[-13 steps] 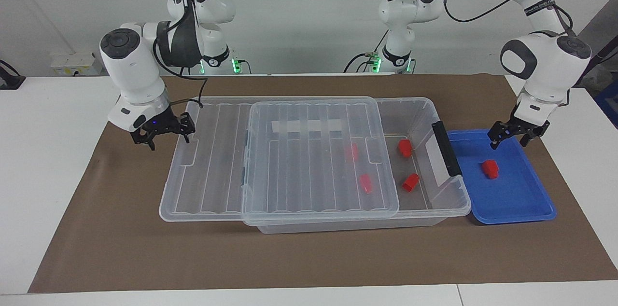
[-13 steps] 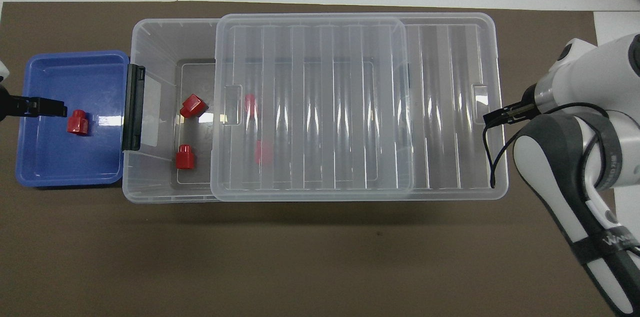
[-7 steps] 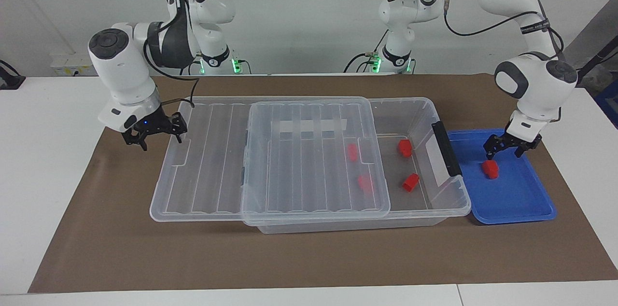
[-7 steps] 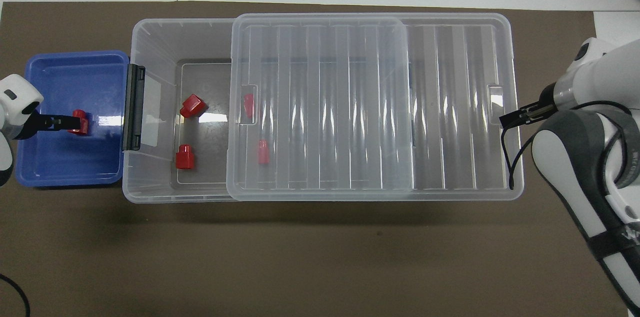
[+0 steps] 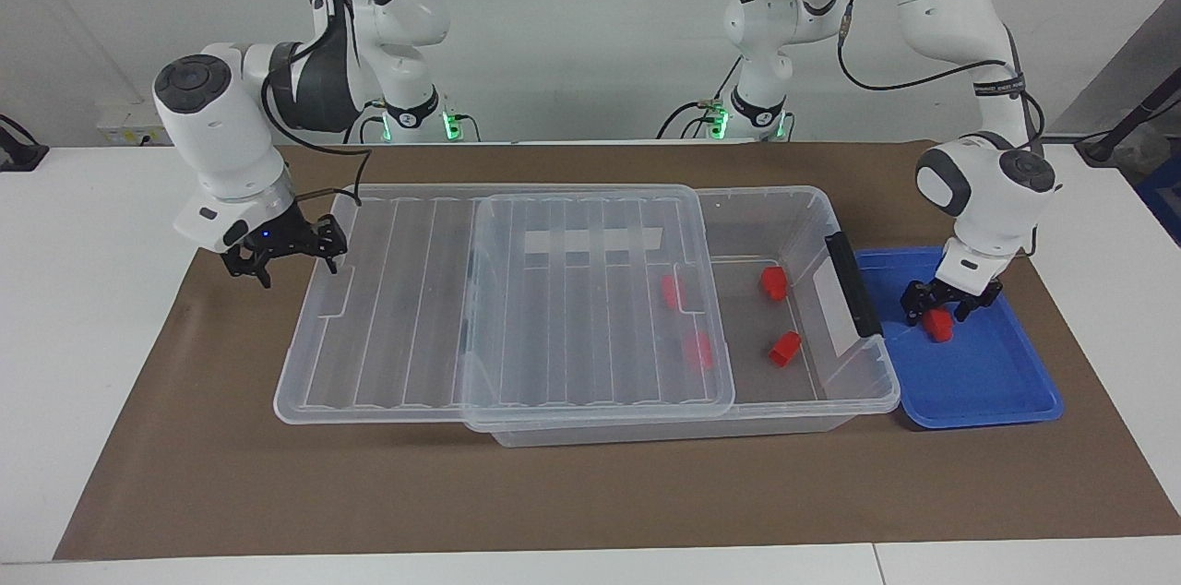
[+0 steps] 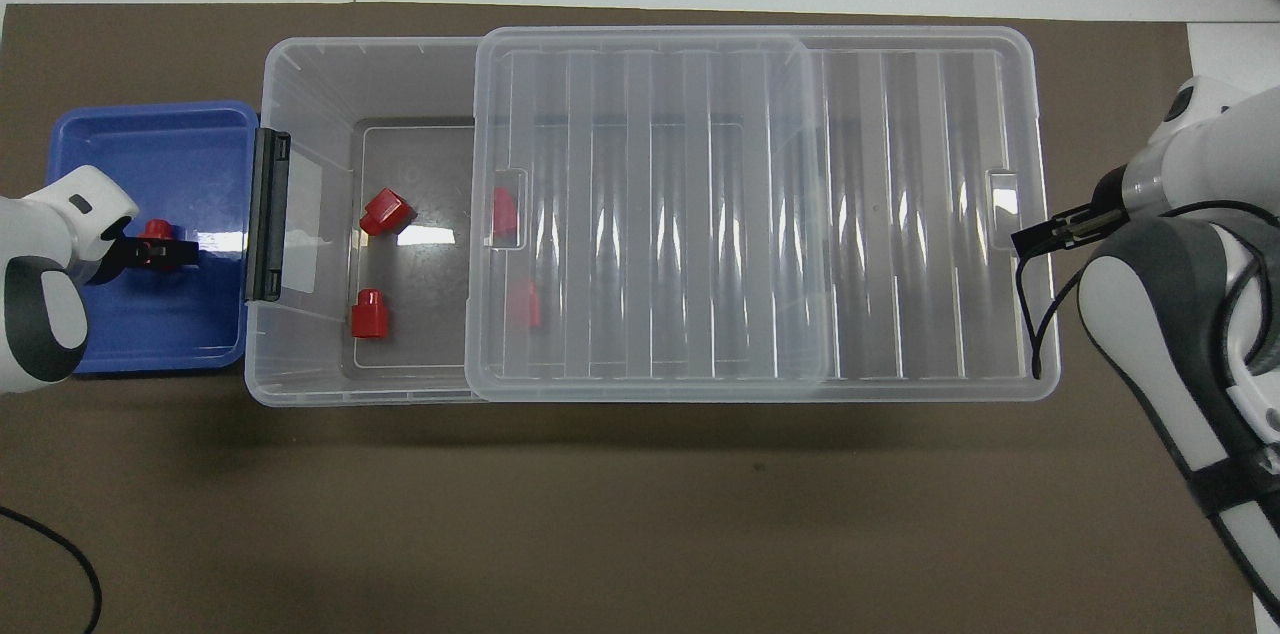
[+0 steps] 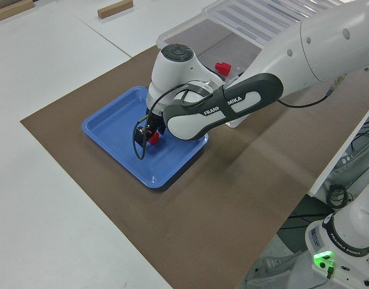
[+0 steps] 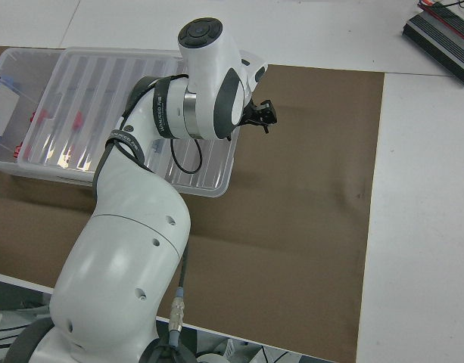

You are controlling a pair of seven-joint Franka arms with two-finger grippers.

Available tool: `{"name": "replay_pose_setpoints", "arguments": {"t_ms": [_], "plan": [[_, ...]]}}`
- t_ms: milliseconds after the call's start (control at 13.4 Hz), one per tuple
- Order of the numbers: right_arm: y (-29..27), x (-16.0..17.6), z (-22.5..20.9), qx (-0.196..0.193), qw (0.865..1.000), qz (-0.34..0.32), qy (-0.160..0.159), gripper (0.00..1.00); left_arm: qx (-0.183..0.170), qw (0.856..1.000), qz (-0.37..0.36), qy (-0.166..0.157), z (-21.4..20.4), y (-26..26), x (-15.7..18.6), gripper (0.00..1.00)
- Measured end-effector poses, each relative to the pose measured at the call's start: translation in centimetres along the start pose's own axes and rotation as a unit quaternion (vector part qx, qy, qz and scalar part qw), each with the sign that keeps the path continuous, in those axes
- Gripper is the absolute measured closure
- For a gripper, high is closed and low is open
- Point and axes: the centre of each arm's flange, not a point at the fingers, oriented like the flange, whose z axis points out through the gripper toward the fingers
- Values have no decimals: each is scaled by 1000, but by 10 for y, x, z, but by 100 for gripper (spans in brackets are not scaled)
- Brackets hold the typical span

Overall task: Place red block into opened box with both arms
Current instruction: 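Grasp the red block in the blue tray with the left gripper, then carry the red block into the opened box with the left gripper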

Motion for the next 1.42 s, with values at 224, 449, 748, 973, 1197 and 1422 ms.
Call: {"name": "replay_pose_setpoints", "arguments": {"t_ms": [224,449,748,973,1197,1422], "plan": [[1,-1,0,0,1000,1,0,4,0,1000,2,3,-4,0,1,63],[4,-1,0,0,1000,3,0,3,-1,1000,1,-2,-5,0,1,65],[5,-2,-1,-1,1000,5,1,3,-24,997,-2,-79,-59,-10,20,65],[3,-5,-18,-6,1000,4,13,2,-41,991,-17,-125,-180,-14,44,65],[-10,-11,-50,-13,999,19,30,2,-71,983,-114,-129,-243,18,51,65],[-39,-11,-81,-10,997,63,50,2,-74,962,-233,-126,-248,125,70,65]]}}
